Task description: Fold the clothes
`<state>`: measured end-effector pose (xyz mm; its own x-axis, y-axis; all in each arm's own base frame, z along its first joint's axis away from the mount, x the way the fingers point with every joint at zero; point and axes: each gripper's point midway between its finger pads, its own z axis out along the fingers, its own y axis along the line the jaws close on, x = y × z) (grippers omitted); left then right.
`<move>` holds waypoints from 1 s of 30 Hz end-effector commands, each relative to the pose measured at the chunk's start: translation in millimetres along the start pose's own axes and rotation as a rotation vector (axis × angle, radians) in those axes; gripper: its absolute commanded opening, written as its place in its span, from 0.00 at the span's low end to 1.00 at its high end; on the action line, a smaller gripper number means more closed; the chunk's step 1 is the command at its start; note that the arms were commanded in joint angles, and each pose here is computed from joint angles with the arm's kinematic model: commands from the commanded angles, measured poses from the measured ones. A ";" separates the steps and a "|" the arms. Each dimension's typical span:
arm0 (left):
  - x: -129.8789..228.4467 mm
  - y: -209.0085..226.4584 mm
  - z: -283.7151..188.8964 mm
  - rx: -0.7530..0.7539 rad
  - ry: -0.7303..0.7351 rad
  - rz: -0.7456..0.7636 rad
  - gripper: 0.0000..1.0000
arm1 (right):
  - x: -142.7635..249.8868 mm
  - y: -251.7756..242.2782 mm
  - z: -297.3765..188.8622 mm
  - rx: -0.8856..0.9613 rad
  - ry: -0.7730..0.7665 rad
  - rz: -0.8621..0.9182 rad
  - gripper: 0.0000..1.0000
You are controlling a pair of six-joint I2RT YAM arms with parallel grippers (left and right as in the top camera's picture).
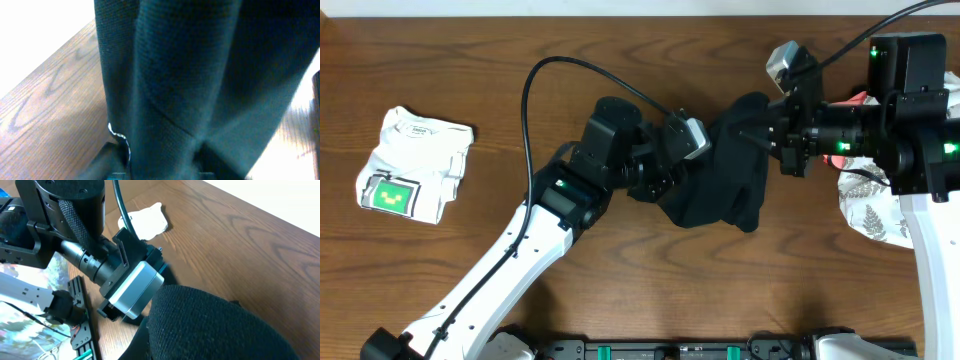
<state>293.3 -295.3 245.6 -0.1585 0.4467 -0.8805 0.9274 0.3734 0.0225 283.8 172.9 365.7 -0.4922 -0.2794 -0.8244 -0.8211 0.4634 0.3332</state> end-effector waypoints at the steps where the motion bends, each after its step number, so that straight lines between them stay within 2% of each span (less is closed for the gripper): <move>1: -16.0 0.7 -9.4 -0.020 -0.037 0.029 0.06 | -13.0 19.1 -8.2 -0.034 -0.042 -0.041 0.01; 11: -39.5 -6.5 -37.1 -0.040 -0.111 -0.037 0.06 | -11.1 13.0 -8.0 0.001 -0.030 -0.041 0.01; 19: -51.1 30.5 -92.4 -0.275 -0.177 -0.173 0.06 | -5.3 -6.7 -9.1 0.115 0.007 -0.030 0.02; 23: -43.9 54.4 -120.4 -0.405 -0.180 -0.217 0.06 | -8.7 -9.8 -9.5 0.130 -0.002 -0.046 0.09; 24: -41.7 61.9 -128.3 -0.442 -0.181 -0.225 0.06 | -9.6 -13.7 -10.0 0.152 -0.003 -0.041 0.13; 25: -40.0 68.2 -135.4 -0.474 -0.184 -0.236 0.06 | -10.3 -20.9 -11.3 0.192 -0.003 -0.024 0.22; 26: -38.6 74.3 -142.6 -0.499 -0.190 -0.246 0.06 | -11.0 -28.6 -12.9 0.236 -0.003 -0.005 0.36; 27: -37.0 80.0 -149.1 -0.521 -0.197 -0.261 0.06 | -11.2 -35.4 -14.7 0.276 -0.001 0.009 0.41; 28: -34.7 86.4 -156.1 -0.546 -0.204 -0.283 0.06 | -11.4 -42.2 -16.8 0.317 -0.001 0.026 0.41; 29: -31.6 91.7 -161.6 -0.566 -0.207 -0.306 0.06 | -11.4 -46.6 -18.3 0.343 -0.001 0.039 0.36; 30: -28.9 94.4 -164.4 -0.572 -0.206 -0.323 0.06 | -11.6 -48.7 -19.1 0.356 -0.002 0.046 0.18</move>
<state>324.5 -158.8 340.1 -0.2640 0.1569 -0.9517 0.5797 0.8144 -0.0266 320.0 148.6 358.7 -0.5011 -0.2867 -0.8165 -0.7228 0.6574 0.2128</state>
